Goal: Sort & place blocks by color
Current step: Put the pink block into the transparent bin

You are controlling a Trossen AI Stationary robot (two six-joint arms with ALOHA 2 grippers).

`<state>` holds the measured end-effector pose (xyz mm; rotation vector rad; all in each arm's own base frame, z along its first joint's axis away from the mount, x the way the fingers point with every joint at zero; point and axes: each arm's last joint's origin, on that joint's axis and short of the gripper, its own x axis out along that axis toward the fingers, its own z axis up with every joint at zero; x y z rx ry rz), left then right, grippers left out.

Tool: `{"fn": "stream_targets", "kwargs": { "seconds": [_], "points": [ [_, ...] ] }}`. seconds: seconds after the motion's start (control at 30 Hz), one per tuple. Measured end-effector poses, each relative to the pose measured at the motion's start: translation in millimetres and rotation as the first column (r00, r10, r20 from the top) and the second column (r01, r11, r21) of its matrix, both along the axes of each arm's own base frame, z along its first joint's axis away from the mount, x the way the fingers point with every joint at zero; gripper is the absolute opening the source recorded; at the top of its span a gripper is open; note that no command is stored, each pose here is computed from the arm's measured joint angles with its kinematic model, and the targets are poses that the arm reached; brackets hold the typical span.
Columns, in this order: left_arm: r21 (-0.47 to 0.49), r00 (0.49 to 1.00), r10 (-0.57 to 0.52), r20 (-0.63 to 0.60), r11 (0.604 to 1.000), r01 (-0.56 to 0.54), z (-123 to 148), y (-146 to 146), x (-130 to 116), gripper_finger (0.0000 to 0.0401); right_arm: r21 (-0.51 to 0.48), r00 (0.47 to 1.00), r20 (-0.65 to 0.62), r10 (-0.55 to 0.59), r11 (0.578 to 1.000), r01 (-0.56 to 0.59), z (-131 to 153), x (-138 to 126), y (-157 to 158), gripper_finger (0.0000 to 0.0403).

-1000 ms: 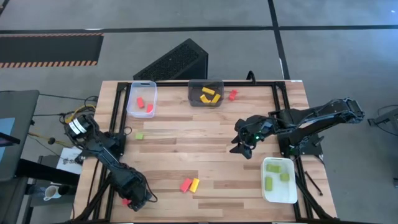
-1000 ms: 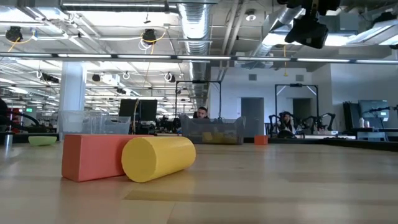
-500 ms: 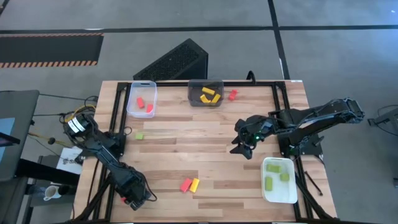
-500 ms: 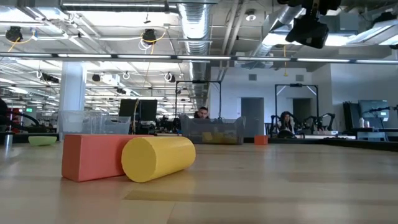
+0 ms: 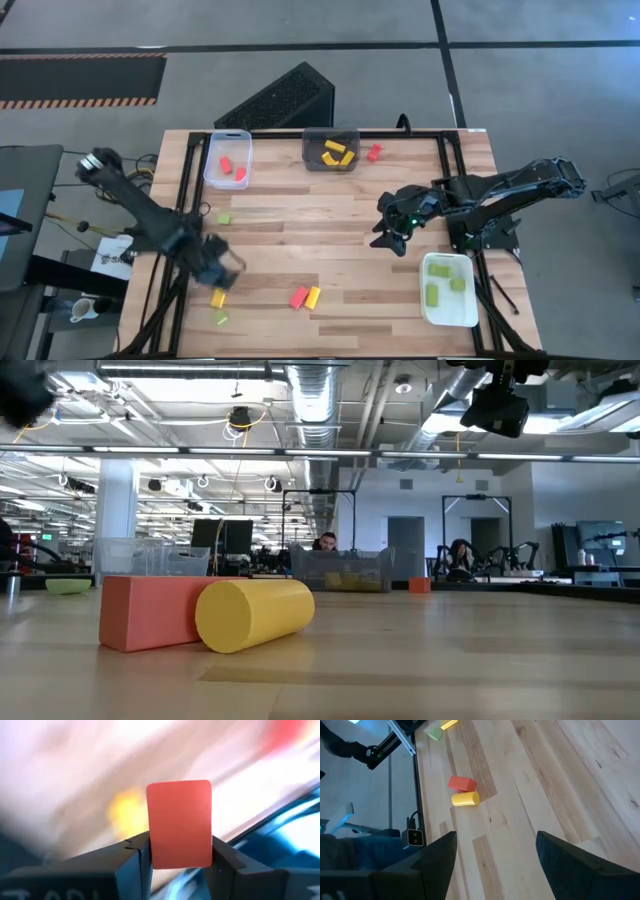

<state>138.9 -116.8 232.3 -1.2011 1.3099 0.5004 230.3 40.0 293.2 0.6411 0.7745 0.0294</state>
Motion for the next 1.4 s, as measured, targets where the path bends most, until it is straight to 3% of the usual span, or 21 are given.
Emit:
{"fn": "stream_targets", "kwargs": {
  "seconds": [0.13,0.23,0.4,0.53,0.67,0.8,1.0,1.13,1.4],
  "points": [
    [0.111,0.915,0.194,0.352,0.963,-0.247,26.3,38.7,5.7,0.0096,-0.003,1.0,0.002,-0.003,1.0,0.003,0.2,0.1,-0.1,0.0294],
    [0.195,0.864,0.212,0.457,0.924,-0.329,33.9,67.9,16.5,0.0098,-0.003,1.0,0.005,-0.005,1.0,0.005,0.3,0.2,-0.2,0.0294],
    [0.38,0.896,0.217,0.387,0.848,-0.37,25.4,126.6,30.2,0.0104,-0.013,0.999,0.047,-0.028,1.0,0.028,3.3,2.8,-0.6,0.0294],
    [0.503,0.914,0.274,0.298,0.769,-0.394,19.2,176.9,21.6,0.0101,0.015,0.997,0.059,-0.051,0.999,0.05,4.9,4.0,-0.5,0.0294],
    [0.56,0.91,0.332,0.249,0.717,-0.415,16.1,216.4,5.8,0.0102,0.001,0.993,0.077,-0.091,0.996,0.092,6.0,5.2,-1.6,0.0294],
    [0.579,0.907,0.385,0.173,0.705,-0.41,7.5,245.6,-9.1,0.0103,-0.052,0.982,0.089,-0.168,0.984,0.173,5.7,5.7,-6.3,0.0294],
    [0.55,0.909,0.412,0.059,0.746,-0.374,-13.4,274.2,-16.7,0.0111,-0.064,0.971,0.093,-0.22,0.972,0.226,5.7,6.8,-15.3,0.0294],
    [0.54,0.923,0.382,0.046,0.768,-0.344,-21.1,282.6,-13.9,0.013,-0.063,0.971,0.092,-0.221,0.972,0.227,5.7,6.8,-15.7,0.0294],
    [0.566,0.935,0.353,0.011,0.769,-0.297,-23.6,284.5,-13.7,0.0196,-0.057,0.97,0.09,-0.224,0.972,0.229,5.7,6.8,-15.3,0.0294]
  ]
}}
